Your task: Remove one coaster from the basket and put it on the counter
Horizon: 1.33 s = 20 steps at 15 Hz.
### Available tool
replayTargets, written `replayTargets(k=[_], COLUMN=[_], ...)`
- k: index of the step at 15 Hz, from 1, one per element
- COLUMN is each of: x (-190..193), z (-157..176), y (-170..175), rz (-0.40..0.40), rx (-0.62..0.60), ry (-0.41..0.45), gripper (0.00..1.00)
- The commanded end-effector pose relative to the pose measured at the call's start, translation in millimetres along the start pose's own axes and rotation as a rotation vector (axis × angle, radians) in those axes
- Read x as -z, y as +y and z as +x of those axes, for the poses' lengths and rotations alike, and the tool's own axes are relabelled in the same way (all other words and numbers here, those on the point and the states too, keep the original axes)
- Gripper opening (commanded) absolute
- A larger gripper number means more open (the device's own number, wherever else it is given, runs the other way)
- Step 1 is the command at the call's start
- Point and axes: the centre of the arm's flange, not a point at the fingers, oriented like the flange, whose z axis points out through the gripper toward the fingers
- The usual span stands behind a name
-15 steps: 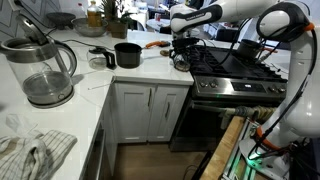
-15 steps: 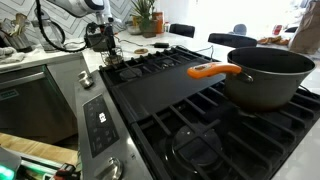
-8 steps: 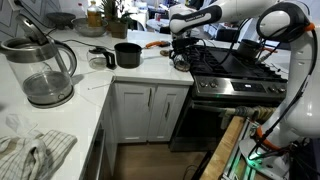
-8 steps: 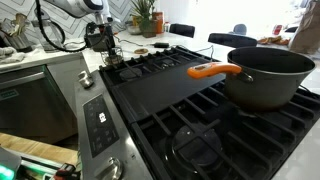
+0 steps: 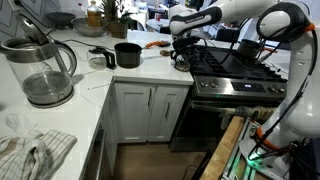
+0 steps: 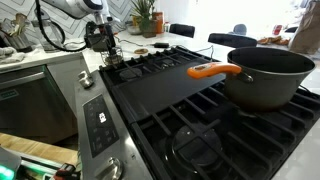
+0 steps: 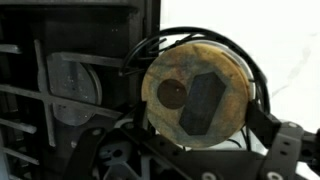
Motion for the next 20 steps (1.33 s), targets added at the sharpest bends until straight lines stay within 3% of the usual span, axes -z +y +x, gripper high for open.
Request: replayTargets(k=[1, 9, 20], x=[-4.9, 7.8, 30.2], z=[-3.6, -23.8, -53.7], y=[6.6, 11.6, 50.5], rz=[-0.04, -0.052, -0.125], rx=[-0.016, 0.001, -0.036], ry=[0.011, -0.017, 0.007], gripper=[1.0, 1.0, 1.0])
